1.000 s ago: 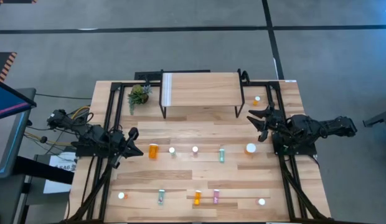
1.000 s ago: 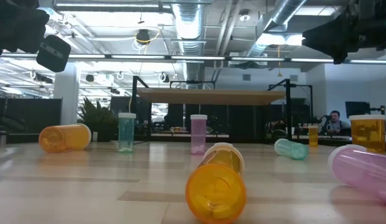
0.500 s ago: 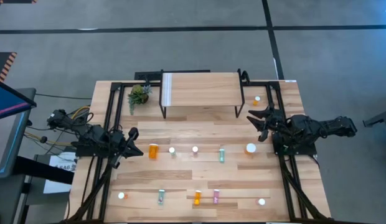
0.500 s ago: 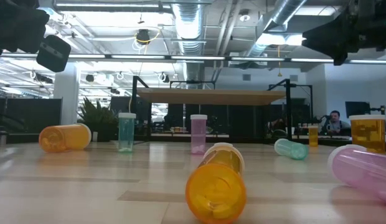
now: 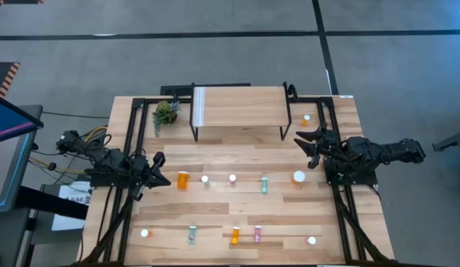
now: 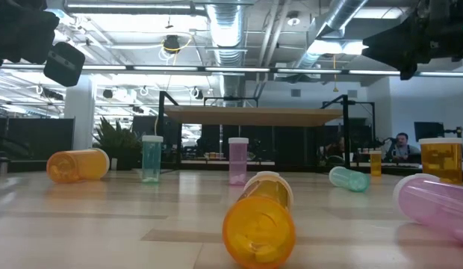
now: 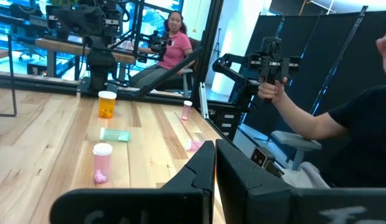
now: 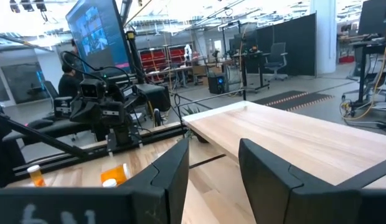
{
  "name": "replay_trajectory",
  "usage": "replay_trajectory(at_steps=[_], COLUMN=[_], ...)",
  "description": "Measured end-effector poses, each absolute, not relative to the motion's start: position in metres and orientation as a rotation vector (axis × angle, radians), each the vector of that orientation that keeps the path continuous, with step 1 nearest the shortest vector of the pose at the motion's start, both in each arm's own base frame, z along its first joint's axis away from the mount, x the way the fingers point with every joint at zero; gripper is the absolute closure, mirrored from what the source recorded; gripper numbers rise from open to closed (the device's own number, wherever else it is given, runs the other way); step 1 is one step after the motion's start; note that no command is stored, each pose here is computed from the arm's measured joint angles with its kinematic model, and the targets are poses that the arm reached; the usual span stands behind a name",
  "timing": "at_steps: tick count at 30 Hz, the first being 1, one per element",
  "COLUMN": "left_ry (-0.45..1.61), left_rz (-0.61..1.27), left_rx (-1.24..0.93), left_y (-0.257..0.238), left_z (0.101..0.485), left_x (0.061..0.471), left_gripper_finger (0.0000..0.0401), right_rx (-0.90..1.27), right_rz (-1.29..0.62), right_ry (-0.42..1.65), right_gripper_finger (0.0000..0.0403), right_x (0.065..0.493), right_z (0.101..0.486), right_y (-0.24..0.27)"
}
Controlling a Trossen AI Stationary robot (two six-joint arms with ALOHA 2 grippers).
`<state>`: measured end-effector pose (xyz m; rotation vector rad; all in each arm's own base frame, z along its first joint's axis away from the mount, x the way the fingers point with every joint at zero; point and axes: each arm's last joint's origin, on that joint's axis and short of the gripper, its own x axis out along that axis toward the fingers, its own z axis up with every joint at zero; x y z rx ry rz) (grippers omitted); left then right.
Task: Pick and place medicine bottles onto shelf by color
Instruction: Put the top small orange pill bottle on the shelf
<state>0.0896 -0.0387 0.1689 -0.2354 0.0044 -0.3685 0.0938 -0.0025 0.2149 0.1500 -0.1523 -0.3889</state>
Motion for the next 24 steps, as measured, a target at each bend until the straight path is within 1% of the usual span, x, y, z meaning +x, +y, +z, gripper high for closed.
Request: replay_trajectory(at_steps=[7,9,12,16,24], left_ry=[0.004,0.004,0.004,0.004,0.004], left_rz=[-0.368,-0.368,-0.368,-0.368,-0.369], left_rx=[-0.236,-0.236,-0.236,-0.236,-0.236], left_y=[-0.039,-0.039,-0.039,-0.039,-0.039], left_z=[0.169,0.169,0.169,0.169,0.169], left_x=[0.090,0.090,0.090,0.090,0.090], left_gripper_finger=[0.0401,0.0401,0.0401,0.0401,0.0401], right_rx=[0.149,0.177,0.244,0.234,0.233], right_rz=[-0.389,-0.384,-0.327,-0.254,-0.198], right_ry=[-0.152,-0.164,-0.232,-0.257,-0.238], right_gripper_finger=[0.0240,0.0240,0.0240,0.0240,0.0240], right_x=[0.094,0.093,0.088,0.084,0.084], right_z=[0.215,0.217,0.236,0.250,0.250], right_y=[-0.003,-0.002,-0.001,0.002,0.006])
